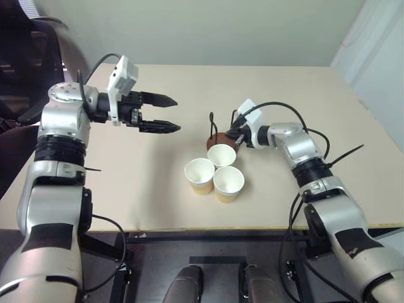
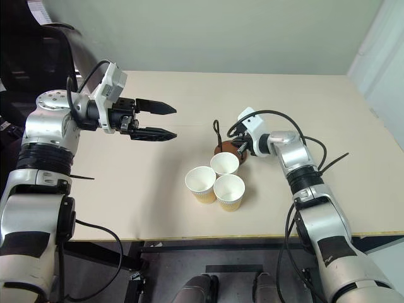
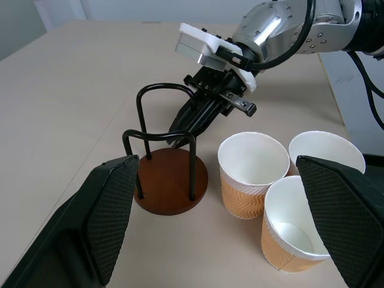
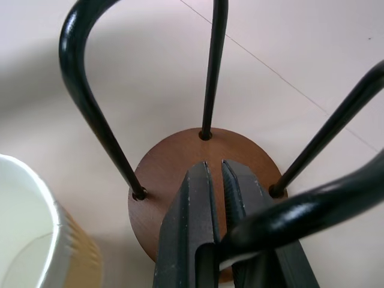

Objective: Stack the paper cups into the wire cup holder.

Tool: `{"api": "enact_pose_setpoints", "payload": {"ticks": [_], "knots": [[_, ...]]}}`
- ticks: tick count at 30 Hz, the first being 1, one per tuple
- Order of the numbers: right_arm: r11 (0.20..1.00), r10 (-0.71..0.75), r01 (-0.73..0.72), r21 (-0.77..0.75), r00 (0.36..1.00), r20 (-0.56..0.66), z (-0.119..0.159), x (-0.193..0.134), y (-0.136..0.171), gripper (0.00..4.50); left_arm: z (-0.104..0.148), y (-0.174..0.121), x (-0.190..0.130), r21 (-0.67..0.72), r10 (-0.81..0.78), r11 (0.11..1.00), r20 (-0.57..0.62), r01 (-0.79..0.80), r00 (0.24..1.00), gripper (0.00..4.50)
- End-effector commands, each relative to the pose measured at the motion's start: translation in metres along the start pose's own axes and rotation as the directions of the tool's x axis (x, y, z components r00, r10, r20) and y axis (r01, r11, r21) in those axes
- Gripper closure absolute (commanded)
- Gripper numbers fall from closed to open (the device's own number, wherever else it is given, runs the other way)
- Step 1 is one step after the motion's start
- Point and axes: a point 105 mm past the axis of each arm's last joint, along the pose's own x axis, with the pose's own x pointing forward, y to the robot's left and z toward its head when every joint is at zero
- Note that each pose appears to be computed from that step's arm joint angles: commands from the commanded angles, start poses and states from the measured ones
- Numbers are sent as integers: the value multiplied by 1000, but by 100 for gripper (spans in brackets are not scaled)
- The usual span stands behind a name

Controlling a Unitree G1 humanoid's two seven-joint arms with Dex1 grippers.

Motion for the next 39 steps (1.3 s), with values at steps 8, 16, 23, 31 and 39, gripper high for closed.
{"api": "enact_pose_setpoints", "payload": {"ticks": [8, 16, 23, 31, 39], "knots": [[1000, -14, 14, -9, 1000, 17, 10, 2, -2, 161, 14, -3, -6, 47, -17, 999, 16, 17, 1000, 0], [983, -175, 177, 56, 984, -35, -3, -15, -36, 57, 14, -2, -5, 50, -16, 999, 13, 15, 1000, 0], [976, -202, 206, 70, 978, -59, -12, -43, -57, 57, 14, -1, -4, 50, -19, 999, 14, 18, 1000, 0], [993, -68, 72, 94, 997, -47, -12, -66, -48, 57, 15, 0, -3, 55, -19, 998, 13, 18, 1000, 0], [993, -63, 66, 98, 998, -31, -10, -68, -43, 57, 14, 1, -3, 57, -15, 998, 17, 14, 1000, 0]]}}
